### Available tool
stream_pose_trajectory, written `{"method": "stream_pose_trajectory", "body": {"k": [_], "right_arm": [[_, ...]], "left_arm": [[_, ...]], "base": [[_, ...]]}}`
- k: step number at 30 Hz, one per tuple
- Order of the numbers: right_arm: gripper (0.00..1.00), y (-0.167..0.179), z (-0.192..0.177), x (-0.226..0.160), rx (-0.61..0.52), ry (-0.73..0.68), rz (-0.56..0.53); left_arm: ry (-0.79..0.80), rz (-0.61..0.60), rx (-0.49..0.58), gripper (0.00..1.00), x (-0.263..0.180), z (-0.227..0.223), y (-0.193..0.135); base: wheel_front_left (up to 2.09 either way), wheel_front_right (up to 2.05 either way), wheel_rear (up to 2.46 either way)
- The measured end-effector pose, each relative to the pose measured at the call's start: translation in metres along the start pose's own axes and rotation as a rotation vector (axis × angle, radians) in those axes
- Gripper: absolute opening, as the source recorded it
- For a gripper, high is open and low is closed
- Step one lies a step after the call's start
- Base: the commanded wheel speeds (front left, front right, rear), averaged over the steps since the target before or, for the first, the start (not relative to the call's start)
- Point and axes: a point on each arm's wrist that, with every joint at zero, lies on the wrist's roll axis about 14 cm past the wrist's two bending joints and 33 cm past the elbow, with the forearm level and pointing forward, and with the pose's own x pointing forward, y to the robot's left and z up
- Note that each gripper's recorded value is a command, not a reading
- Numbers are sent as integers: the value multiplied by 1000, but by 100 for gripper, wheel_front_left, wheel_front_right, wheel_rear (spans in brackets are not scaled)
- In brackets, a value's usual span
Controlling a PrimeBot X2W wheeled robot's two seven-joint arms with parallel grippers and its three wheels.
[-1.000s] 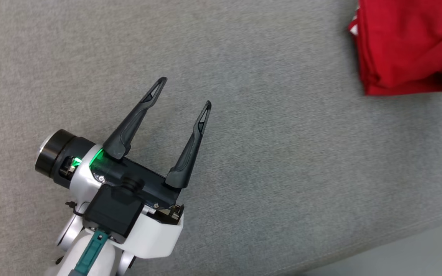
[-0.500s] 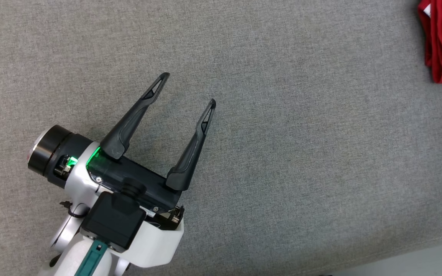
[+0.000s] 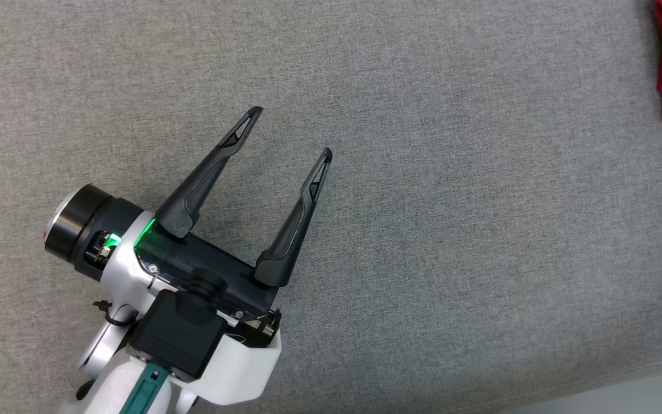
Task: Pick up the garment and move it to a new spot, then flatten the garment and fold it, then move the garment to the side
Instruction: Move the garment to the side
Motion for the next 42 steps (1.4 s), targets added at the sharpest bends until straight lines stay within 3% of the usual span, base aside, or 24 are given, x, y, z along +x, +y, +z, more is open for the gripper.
{"method": "stream_pose_trajectory", "body": {"k": [5, 6, 7, 15, 23, 27, 38, 42], "right_arm": [[3, -2, -3, 1, -46, 15, 0], [36, -2, -3, 2, -48, 18, -3], [100, -4, -3, 2, -48, 18, -11], [100, -18, 26, 3, -41, -59, -83], [100, 44, 101, 1, 180, -264, 0], [100, 73, 124, -10, 195, -322, 78], [100, 151, 184, -69, 419, -456, 274], [100, 165, 196, -98, 437, -494, 314]], "left_arm": [[0, 7, 9, 100, -2, 2, 2], [0, 9, 9, 100, -2, 3, 2], [-1, 8, 8, 100, -2, 4, 1], [-14, 27, 6, 100, -4, 10, 2], [-56, 137, -16, 100, -12, 29, 17], [-64, 201, -17, 100, -21, 37, 27], [-62, 428, -17, 100, -70, 57, 63], [-70, 465, -30, 100, -86, 64, 64]], "base": [[0, 0, 0], [0, 0, 0], [0, 0, 0], [0, 0, 0], [0, 0, 0], [0, 0, 0], [0, 0, 0], [0, 0, 0]]}}
